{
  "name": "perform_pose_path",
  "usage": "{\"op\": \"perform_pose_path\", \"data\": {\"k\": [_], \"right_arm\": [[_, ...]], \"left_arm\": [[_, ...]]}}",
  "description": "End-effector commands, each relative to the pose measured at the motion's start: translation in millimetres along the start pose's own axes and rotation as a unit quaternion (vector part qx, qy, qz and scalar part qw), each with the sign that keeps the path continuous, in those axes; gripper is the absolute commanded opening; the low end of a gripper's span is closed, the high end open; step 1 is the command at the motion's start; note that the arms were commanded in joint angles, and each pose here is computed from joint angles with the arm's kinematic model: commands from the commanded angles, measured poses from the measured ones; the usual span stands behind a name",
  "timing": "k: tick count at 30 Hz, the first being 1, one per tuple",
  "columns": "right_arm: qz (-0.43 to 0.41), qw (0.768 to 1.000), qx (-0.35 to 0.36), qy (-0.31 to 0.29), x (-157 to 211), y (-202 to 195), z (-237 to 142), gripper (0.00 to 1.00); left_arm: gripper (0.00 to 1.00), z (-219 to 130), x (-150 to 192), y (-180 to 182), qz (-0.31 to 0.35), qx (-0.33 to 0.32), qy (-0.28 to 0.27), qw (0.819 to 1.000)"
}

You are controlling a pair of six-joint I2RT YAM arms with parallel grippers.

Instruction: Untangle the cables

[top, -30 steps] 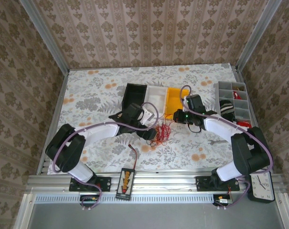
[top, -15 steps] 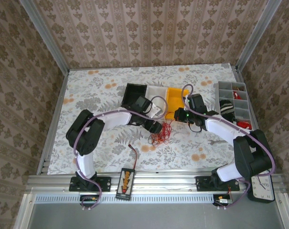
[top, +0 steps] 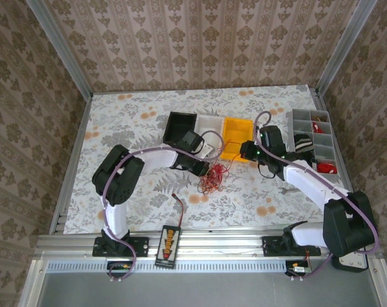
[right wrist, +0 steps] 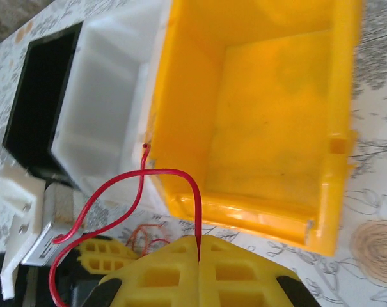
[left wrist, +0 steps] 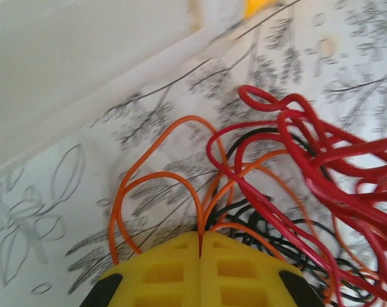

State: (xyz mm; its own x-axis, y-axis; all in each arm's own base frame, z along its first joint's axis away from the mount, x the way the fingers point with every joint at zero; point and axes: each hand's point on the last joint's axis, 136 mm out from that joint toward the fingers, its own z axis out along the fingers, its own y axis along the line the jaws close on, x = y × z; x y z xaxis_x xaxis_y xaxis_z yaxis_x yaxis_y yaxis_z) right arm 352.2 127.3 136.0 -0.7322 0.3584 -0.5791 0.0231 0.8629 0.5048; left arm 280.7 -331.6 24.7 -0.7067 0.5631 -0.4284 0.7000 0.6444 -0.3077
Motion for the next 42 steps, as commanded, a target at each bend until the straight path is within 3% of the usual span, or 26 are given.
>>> {"op": "perform_pose_path", "data": {"k": [1, 8, 19, 24, 30, 33, 38, 42], "right_arm": [[0.032, 0.996, 0.071, -0.035, -7, -30, -14, 0.0], [0.072, 0.975, 0.192, -0.086, -10, -82, -42, 0.0], [0.09, 0.952, 0.276, -0.096, -3, -120, -63, 0.0], [0.084, 0.927, 0.351, -0.106, -4, -146, -88, 0.0], [0.097, 0.91, 0.386, -0.116, -4, -164, -103, 0.0], [0.087, 0.914, 0.379, -0.12, -9, -162, -103, 0.0], [0.064, 0.931, 0.337, -0.126, -23, -146, -95, 0.0], [0.037, 0.955, 0.259, -0.142, -46, -111, -95, 0.0]], "left_arm": [[0.0, -13, 33, 44, -0.041, -0.126, 0.026, 0.991], [0.0, -50, 77, 81, -0.068, -0.245, 0.033, 0.967], [0.0, -78, 97, 123, -0.159, -0.309, 0.017, 0.937], [0.0, -93, 95, 134, -0.202, -0.316, -0.022, 0.927], [0.0, -106, 100, 146, -0.25, -0.312, -0.052, 0.915], [0.0, -107, 97, 144, -0.242, -0.303, -0.057, 0.92], [0.0, -99, 67, 109, -0.161, -0.245, -0.082, 0.953], [0.0, -98, 61, 106, -0.166, -0.246, -0.093, 0.95]]}}
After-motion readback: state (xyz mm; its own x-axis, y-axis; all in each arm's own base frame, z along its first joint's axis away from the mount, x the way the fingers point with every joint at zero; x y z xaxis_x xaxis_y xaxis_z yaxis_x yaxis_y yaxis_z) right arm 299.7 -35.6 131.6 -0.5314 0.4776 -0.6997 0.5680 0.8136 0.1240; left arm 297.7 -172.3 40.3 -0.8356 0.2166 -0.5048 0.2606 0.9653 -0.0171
